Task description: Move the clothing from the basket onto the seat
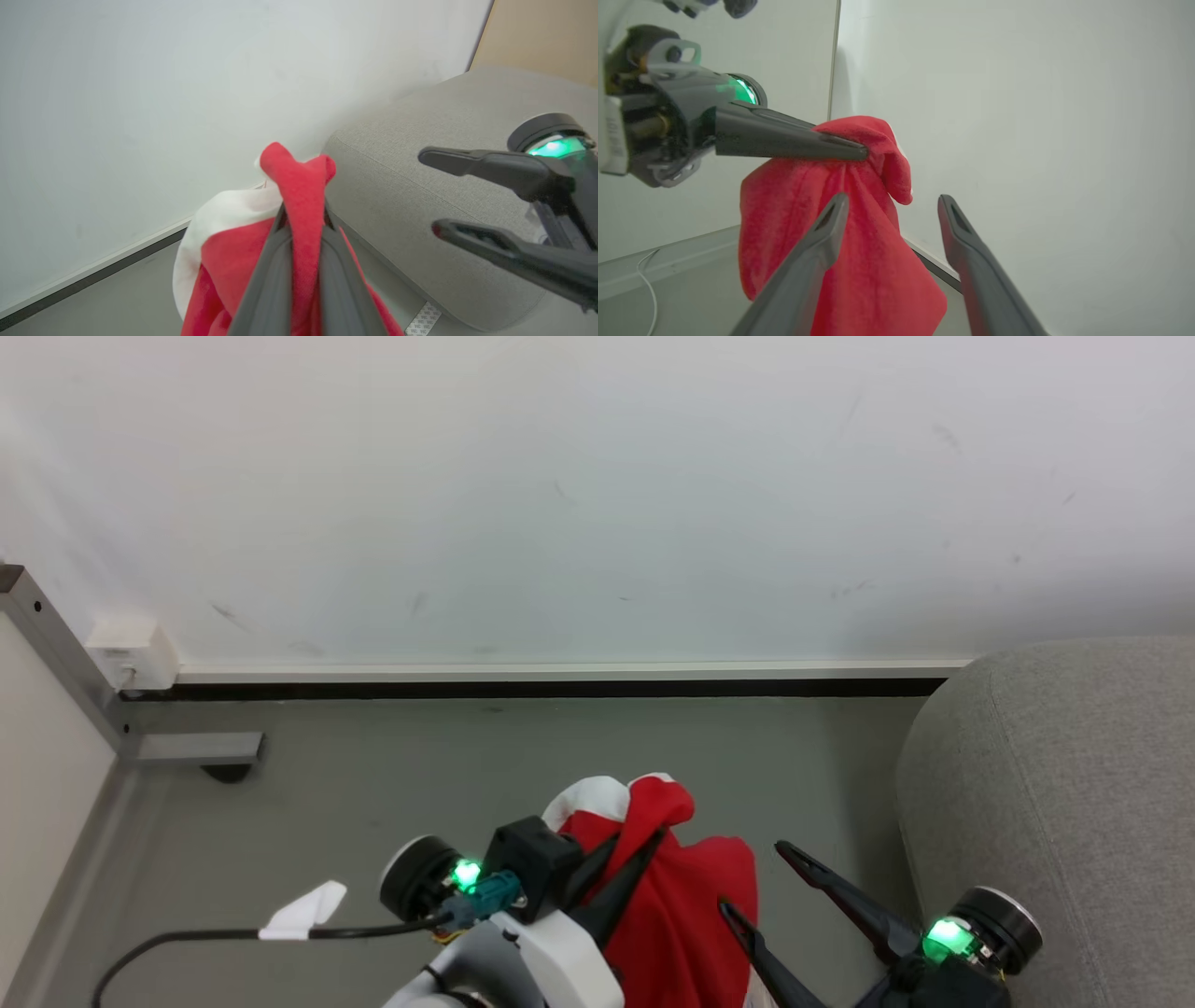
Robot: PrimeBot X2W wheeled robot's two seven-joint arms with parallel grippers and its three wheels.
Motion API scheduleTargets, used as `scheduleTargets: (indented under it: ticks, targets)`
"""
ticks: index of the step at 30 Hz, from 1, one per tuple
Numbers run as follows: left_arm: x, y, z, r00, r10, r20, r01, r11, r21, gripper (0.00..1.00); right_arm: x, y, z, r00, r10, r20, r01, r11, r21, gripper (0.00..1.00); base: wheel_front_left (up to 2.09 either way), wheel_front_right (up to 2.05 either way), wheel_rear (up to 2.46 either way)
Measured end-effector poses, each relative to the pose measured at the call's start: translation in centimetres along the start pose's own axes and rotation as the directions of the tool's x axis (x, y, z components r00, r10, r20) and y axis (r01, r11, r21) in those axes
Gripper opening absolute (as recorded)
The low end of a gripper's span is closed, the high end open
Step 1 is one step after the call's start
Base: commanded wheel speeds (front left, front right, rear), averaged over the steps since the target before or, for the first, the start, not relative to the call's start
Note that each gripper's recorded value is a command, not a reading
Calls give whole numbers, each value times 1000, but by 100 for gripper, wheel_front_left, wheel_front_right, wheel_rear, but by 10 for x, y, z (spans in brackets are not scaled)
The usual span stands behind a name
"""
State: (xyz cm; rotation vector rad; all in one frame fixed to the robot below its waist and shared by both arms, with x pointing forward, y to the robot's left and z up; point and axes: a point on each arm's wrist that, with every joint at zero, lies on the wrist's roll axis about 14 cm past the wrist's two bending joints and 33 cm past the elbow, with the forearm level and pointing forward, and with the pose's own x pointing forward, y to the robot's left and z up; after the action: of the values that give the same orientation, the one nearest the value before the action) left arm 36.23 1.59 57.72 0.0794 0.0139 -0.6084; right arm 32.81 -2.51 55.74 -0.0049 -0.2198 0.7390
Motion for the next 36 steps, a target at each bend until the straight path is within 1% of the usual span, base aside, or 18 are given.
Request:
scheduleTargets:
  ticks: [4,5,6,8,11,14,15,16,17,21,25,26,27,28,29,30,36]
  targets:
    - [4,-16,6,999,-40,25,41,999,-16,0,14,6,1,999,34,8,-35,999,13,100,0,0,0]
    - [6,-24,8,997,-66,31,66,998,-22,0,18,9,-3,999,36,0,-36,998,49,100,0,0,0]
    - [6,-24,8,997,-66,31,66,998,-22,0,18,9,-3,999,36,0,-36,998,49,100,0,0,0]
    - [8,-36,11,994,-105,44,107,994,-38,0,21,10,-8,999,49,-14,-48,997,53,100,0,0,0]
    - [9,-51,14,987,-149,53,152,987,-56,0,27,15,-9,998,54,-13,-53,994,100,100,0,0,0]
    - [11,-57,14,985,-161,55,165,984,-72,0,31,16,-11,998,55,-13,-53,990,128,100,0,0,0]
    - [11,-60,15,984,-169,61,174,982,-80,0,31,16,-14,998,54,-21,-50,989,137,84,0,0,0]
    - [12,-62,15,983,-173,63,178,980,-84,0,31,15,-17,998,52,-31,-47,988,148,18,0,0,0]
    - [12,-63,16,982,-174,69,180,979,-92,0,31,15,-19,998,51,-36,-45,986,161,0,0,0,0]
    - [14,-63,16,983,-167,77,175,978,-113,0,30,12,-30,997,49,-66,-36,981,189,0,0,0,0]
    - [17,-59,11,987,-146,73,155,980,-127,0,26,2,-34,996,29,-81,-13,981,192,0,0,0,0]
    - [18,-57,10,988,-138,75,147,980,-131,11,26,-1,-33,997,20,-79,-4,982,191,0,0,0,0]
    - [19,-56,9,988,-134,74,143,981,-133,32,26,-4,-33,997,11,-77,4,982,190,0,0,0,0]
    - [20,-56,8,989,-131,75,140,981,-135,48,25,-7,-31,997,1,-74,13,982,189,0,0,0,0]
    - [21,-55,8,989,-126,76,135,981,-137,80,24,-10,-30,997,-7,-70,20,982,187,0,0,0,0]
    - [21,-54,7,989,-123,77,133,981,-138,100,23,-13,-29,998,-16,-67,28,982,185,0,0,0,0]
    - [29,-53,-7,991,-121,52,127,981,-148,100,9,-44,-24,992,-106,-64,115,981,154,0,0,0,0]
